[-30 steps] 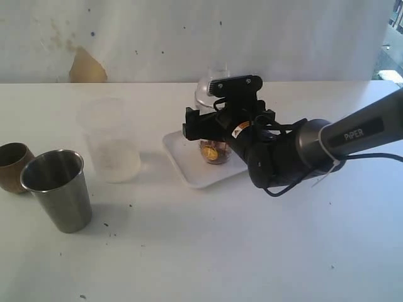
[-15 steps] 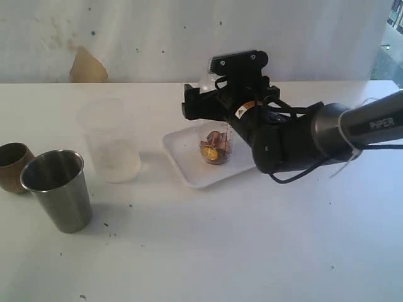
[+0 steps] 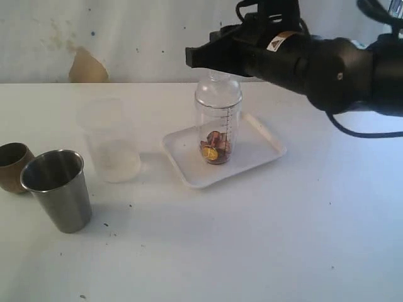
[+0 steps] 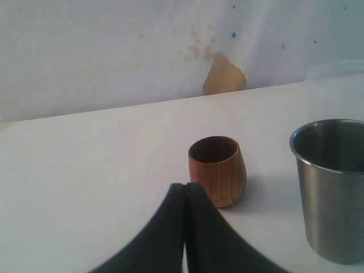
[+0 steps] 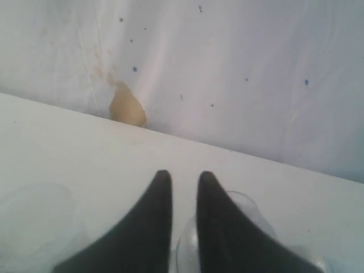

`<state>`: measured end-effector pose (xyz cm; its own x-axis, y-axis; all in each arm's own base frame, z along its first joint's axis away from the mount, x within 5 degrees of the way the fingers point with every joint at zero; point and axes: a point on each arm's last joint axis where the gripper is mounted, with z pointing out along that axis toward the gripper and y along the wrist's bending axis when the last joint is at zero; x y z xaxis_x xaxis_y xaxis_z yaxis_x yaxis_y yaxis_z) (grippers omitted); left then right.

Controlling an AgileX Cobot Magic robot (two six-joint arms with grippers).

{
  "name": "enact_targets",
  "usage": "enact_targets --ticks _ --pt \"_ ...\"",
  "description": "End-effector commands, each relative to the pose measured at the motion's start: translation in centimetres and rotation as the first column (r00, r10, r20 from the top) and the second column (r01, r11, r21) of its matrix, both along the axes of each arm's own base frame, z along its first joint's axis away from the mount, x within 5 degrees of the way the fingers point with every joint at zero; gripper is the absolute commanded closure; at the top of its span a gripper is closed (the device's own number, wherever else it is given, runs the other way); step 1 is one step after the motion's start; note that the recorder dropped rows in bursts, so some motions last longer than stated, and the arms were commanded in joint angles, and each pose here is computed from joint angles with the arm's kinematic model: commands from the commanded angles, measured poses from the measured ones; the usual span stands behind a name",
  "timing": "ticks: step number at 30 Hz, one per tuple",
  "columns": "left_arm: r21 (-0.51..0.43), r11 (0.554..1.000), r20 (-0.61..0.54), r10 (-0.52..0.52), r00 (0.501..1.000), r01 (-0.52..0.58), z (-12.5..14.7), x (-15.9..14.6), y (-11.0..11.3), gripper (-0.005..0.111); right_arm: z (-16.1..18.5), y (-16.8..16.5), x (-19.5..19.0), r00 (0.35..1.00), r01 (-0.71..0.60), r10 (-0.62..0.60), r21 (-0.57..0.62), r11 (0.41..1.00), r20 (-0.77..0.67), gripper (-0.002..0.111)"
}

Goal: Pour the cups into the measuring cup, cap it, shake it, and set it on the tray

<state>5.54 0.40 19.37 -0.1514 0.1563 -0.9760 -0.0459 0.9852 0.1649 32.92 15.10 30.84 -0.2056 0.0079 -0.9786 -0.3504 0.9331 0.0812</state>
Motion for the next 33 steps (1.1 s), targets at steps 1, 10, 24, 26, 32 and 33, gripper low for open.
enact_targets --ticks 1,10,24,26,32,33 --pt "-0.002 1.000 -0.003 -0.001 1.000 0.001 -0.2 0.0 0.0 0.107 1.8 -0.7 -1.8 0.998 -0.038 0.037 -0.016 0.999 -0.060 0.108" --pt "-0.002 1.000 -0.003 -0.001 1.000 0.001 -0.2 0.0 0.0 0.107 6.3 -2.2 -6.1 0.995 -0.091 0.091 0.004 0.996 -0.044 0.108" --pt "-0.002 1.000 -0.003 -0.001 1.000 0.001 -0.2 0.0 0.0 0.107 10.3 -6.0 -15.4 0.988 -0.151 0.150 0.016 0.988 0.042 0.108" --pt "-0.002 1.000 -0.003 -0.001 1.000 0.001 -0.2 0.0 0.0 0.107 10.1 -6.8 -17.2 0.986 -0.160 0.159 0.013 0.987 0.050 0.108" --pt "-0.002 1.000 -0.003 -0.001 1.000 0.001 -0.2 0.0 0.0 0.107 8.4 -8.6 -22.4 0.977 -0.215 0.215 -0.002 0.977 -0.010 0.108" --pt "-0.002 1.000 -0.003 -0.001 1.000 0.001 -0.2 0.0 0.0 0.107 8.3 -8.8 -23.1 0.973 -0.228 0.228 0.004 0.974 -0.030 0.108"
